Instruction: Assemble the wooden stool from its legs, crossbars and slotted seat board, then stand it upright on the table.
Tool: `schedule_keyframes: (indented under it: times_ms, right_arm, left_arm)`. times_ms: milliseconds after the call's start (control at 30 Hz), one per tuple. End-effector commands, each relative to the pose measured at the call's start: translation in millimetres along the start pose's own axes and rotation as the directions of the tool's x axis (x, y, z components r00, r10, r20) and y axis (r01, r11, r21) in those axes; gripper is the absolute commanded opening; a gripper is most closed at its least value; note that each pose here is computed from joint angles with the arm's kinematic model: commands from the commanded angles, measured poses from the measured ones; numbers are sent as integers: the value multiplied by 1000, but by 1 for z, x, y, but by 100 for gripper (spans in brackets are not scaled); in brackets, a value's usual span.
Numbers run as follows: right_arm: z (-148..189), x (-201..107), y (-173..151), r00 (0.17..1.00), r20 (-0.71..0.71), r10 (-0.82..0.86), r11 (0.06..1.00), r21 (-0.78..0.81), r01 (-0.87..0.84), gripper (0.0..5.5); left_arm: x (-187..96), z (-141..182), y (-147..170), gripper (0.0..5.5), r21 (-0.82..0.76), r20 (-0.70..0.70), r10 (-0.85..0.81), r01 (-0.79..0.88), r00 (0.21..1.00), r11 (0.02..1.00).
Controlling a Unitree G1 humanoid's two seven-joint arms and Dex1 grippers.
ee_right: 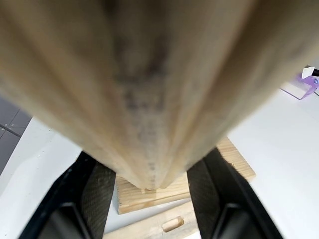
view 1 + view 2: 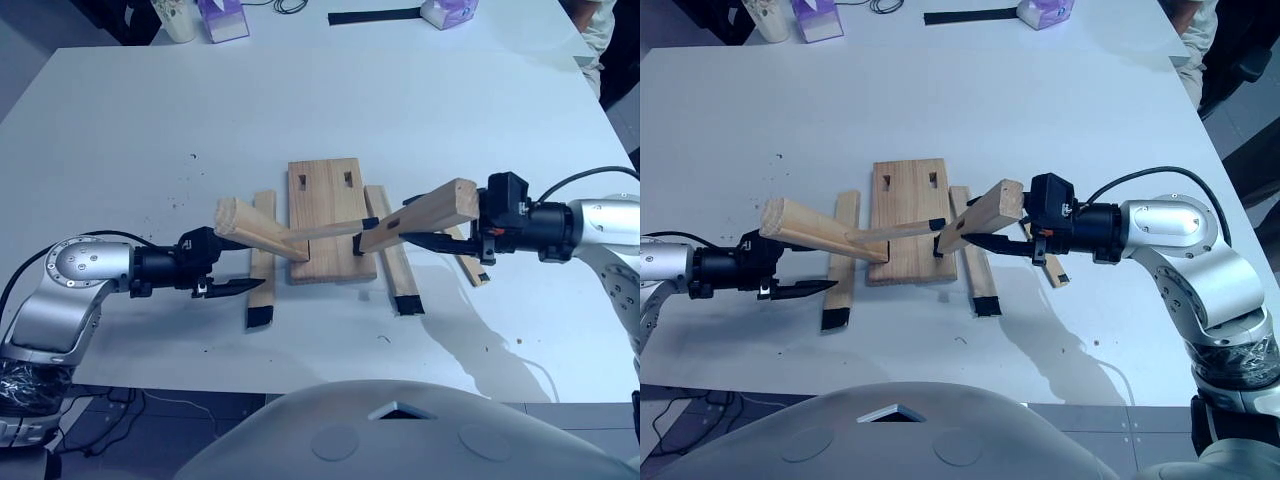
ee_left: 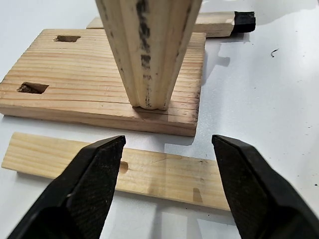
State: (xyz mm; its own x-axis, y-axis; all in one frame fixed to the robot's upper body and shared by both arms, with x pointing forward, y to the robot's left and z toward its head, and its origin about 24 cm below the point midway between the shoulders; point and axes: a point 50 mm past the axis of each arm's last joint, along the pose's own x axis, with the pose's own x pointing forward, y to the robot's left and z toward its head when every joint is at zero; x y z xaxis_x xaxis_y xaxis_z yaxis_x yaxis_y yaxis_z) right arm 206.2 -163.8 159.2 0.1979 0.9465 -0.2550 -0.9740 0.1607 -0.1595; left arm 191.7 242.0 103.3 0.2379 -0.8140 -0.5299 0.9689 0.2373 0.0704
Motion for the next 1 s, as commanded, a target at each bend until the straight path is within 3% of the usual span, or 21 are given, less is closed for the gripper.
schedule_keyframes:
  times_ms: [33,1000]
  right_arm:
    - [-8,2,4,997,-52,53,998,26,-52,200]
    - [-32,-5,-2,918,-214,333,935,200,-292,200]
  left_arm:
    - [3,5,3,323,10,7,-19,19,1000,1000]
    - [26,36,-5,323,1,122,-9,8,992,1000]
